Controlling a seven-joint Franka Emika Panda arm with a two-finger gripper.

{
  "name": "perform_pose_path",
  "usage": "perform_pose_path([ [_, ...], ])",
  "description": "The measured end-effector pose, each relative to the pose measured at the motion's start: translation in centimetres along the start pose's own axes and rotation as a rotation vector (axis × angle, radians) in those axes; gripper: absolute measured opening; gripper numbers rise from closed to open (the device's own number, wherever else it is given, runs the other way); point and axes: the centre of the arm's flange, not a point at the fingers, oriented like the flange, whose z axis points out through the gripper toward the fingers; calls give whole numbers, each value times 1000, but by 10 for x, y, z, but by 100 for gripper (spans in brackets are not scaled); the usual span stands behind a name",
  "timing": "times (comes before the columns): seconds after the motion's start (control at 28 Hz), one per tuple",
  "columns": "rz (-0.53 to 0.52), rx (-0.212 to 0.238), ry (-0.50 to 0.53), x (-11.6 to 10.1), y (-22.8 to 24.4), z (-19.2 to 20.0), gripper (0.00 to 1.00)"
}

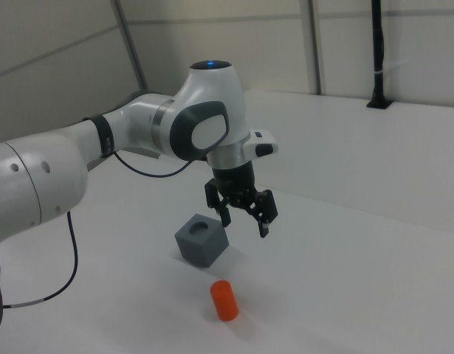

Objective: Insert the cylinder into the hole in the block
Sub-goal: 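Lower the open gripper over the orange cylinder, then close the gripper around the orange cylinder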

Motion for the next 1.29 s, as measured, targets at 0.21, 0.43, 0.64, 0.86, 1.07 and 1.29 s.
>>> perform_pose_path([
  [0.21, -21, 3, 37, -18, 1, -4, 100],
  [0.43, -45, 10, 73, -48, -2, 1, 100],
  [0.64, -91, 9, 96, -62, -9, 30, 100],
  [0.86, -144, 13, 82, -68, -21, 54, 100],
  [1.07, -171, 17, 48, -68, -34, 72, 100],
  [1.29, -205, -6, 1, -62, -43, 99, 100],
])
